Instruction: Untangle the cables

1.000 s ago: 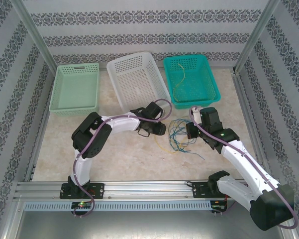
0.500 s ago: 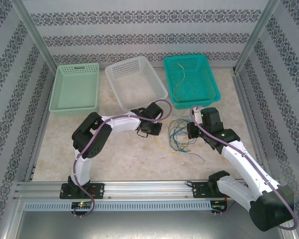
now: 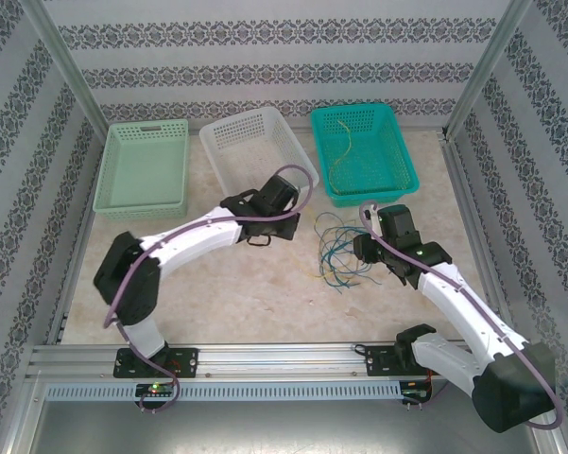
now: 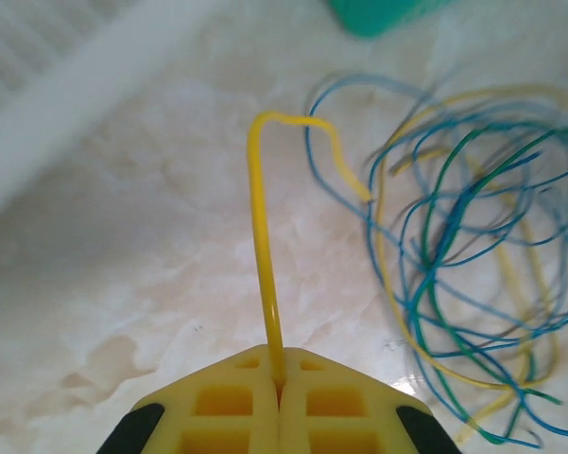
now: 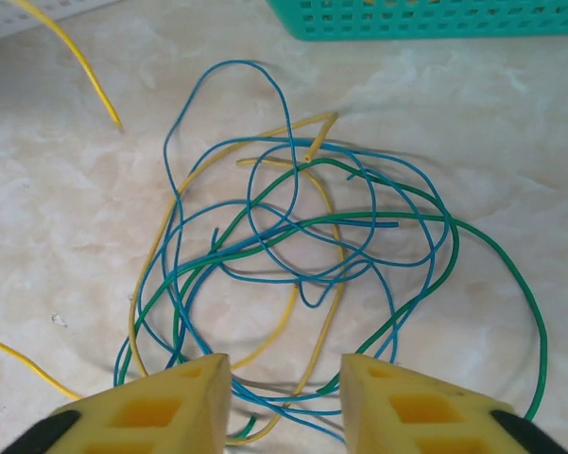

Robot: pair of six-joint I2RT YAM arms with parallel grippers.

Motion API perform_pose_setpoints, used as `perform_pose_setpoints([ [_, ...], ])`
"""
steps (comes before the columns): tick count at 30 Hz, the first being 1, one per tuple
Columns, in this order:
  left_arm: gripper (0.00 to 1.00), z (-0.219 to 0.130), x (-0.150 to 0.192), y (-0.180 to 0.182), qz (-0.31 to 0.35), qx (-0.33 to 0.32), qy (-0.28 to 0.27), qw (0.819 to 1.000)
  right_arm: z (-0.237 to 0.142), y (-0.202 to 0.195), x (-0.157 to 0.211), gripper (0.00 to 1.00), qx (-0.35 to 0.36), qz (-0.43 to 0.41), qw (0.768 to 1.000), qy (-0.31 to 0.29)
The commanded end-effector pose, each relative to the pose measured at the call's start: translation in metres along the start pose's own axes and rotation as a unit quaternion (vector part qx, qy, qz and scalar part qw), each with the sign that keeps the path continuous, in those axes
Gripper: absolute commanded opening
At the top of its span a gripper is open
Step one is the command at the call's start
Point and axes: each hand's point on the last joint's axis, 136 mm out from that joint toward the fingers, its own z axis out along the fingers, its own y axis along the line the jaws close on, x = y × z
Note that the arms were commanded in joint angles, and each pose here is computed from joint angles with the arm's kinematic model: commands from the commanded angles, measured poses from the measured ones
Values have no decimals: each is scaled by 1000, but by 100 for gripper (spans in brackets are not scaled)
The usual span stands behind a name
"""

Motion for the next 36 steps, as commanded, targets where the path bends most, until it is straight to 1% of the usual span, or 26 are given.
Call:
perform_pose_setpoints([
  [1, 4, -34, -7, 10, 32, -34, -15, 999, -2, -2, -7, 45, 10, 4, 1000, -3],
  [5, 4, -68, -19, 14, 44, -45, -47, 997, -6, 9, -23, 55, -7, -6, 1000, -25],
  [7, 4, -88, -28, 14, 49, -42, -76, 995, -11, 22, -34, 63, -24, -25, 998, -44],
  [8, 4, -96, -32, 12, 52, -35, -88, 994, -12, 29, -38, 63, -36, -35, 997, -51],
  [9, 4, -106, -37, 9, 54, -28, -103, 993, -15, 39, -44, 65, -50, -48, 996, -61],
  [11, 4, -122, -45, 2, 60, -8, -126, 990, -21, 58, -53, 71, -83, -68, 991, -83],
  [13, 4, -137, -52, -1, 60, 4, -149, 987, -29, 81, -63, 76, -129, -89, 981, -112],
  [17, 5, -152, -59, -10, 68, 31, -170, 983, -43, 117, -70, 79, -195, -137, 960, -146],
  [21, 5, -160, -64, -19, 68, 53, -185, 979, -40, 151, -62, 80, -252, -184, 942, -124],
  [22, 5, -162, -66, -20, 68, 57, -190, 978, -39, 161, -58, 83, -266, -196, 937, -117],
  [27, 5, -171, -72, -24, 66, 71, -207, 974, -35, 195, -58, 85, -293, -240, 917, -124],
  [32, 5, -178, -82, -23, 54, 77, -229, 969, -30, 226, -52, 85, -347, -266, 894, -98],
  [35, 5, -183, -92, -27, 47, 95, -247, 963, -13, 233, -42, 83, -332, -290, 895, -72],
  [36, 5, -184, -96, -27, 43, 99, -253, 962, -10, 235, -41, 80, -333, -292, 894, -69],
])
